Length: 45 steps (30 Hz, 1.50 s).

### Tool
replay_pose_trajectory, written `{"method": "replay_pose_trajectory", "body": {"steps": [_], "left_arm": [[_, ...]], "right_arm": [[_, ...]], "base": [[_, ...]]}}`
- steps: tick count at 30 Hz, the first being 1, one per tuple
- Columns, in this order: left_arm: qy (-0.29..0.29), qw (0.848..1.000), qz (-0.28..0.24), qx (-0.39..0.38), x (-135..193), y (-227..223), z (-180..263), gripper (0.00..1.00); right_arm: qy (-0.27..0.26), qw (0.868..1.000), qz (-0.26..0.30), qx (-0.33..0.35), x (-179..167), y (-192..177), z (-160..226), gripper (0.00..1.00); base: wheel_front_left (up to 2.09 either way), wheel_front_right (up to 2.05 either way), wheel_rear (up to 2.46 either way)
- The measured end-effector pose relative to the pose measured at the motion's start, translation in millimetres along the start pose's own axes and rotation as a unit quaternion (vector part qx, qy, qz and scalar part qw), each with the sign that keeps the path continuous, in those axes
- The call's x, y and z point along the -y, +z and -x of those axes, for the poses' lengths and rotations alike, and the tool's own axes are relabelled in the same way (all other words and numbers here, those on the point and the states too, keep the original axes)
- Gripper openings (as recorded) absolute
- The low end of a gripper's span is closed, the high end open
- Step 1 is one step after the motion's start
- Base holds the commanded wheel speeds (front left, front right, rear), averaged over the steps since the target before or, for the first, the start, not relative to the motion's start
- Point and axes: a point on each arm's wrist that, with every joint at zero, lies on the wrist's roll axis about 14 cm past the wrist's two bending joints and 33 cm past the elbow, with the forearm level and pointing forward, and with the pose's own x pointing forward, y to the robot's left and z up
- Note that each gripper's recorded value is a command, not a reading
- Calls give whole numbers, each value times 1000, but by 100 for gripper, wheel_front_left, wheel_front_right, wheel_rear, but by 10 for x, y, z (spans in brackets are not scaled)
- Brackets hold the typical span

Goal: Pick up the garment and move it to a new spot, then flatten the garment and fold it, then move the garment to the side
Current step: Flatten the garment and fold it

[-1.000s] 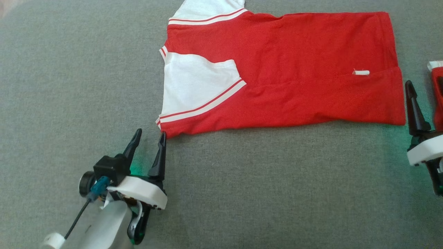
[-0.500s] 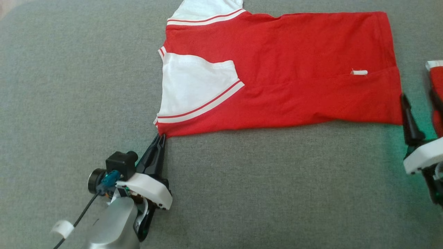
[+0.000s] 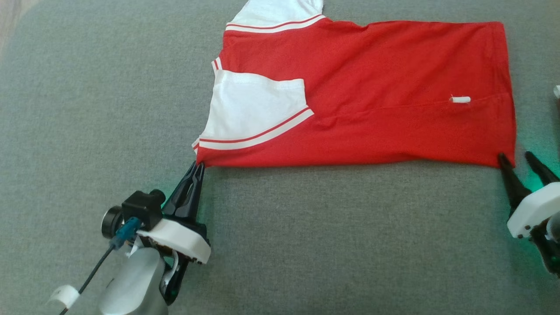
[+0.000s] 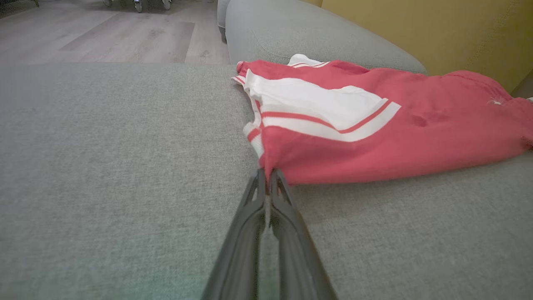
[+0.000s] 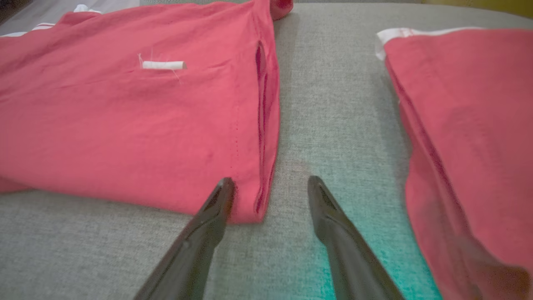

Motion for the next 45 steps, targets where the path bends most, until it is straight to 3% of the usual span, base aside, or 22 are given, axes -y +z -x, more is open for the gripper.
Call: {"method": "replay_pose_trajectory", "body": {"steps": [2, 3, 4, 13, 21, 26, 32, 33, 34, 35, 36, 41, 45], "left_arm": [[1, 1000, -1, 1, -6, 3, 4, 0], [2, 1000, 0, 2, -13, 11, 4, 0], [3, 1000, 1, 4, -21, 20, 4, 0], [5, 1000, -5, 19, -11, 104, 85, 0], [-5, 1000, -2, 23, 138, 8, 390, 0], [-17, 1000, 9, -14, 314, -323, 788, 0], [-9, 1000, 14, -25, 347, -370, 928, 0], [-12, 1000, 13, -25, 356, -354, 920, 0], [-14, 1000, 12, -25, 365, -338, 909, 29], [-17, 999, 11, -26, 377, -329, 900, 76], [-19, 999, 10, -30, 387, -330, 893, 100], [-10, 999, -4, -47, 350, -305, 821, 100], [-28, 999, -35, -21, 405, 49, 657, 100]], "right_arm": [[2, 1000, -1, -6, -6, -8, -7, 49], [5, 1000, 0, -13, -15, -11, -14, 14], [10, 1000, 3, -19, -27, -10, -19, 0], [26, 999, 1, -48, -24, -3, 107, 0], [27, 998, 2, -56, 22, -116, 487, 0], [11, 996, -7, -83, 123, -442, 922, 0], [6, 996, -23, -87, 103, -550, 1141, 0], [5, 996, -23, -83, 97, -537, 1148, 7], [3, 996, -23, -80, 95, -515, 1149, 48], [1, 997, -22, -77, 103, -488, 1150, 100], [-1, 997, -25, -71, 105, -455, 1148, 100], [-9, 999, -25, -45, 123, -291, 1134, 100], [-7, 1000, -16, -6, 69, -61, 1146, 100]], "base": [[0, 0, 0], [0, 0, 0], [0, 0, 0], [0, 0, 0], [0, 0, 0], [0, 0, 0], [0, 0, 0], [0, 0, 0], [0, 0, 0], [0, 0, 0], [0, 0, 0], [0, 0, 0], [0, 0, 0]]}}
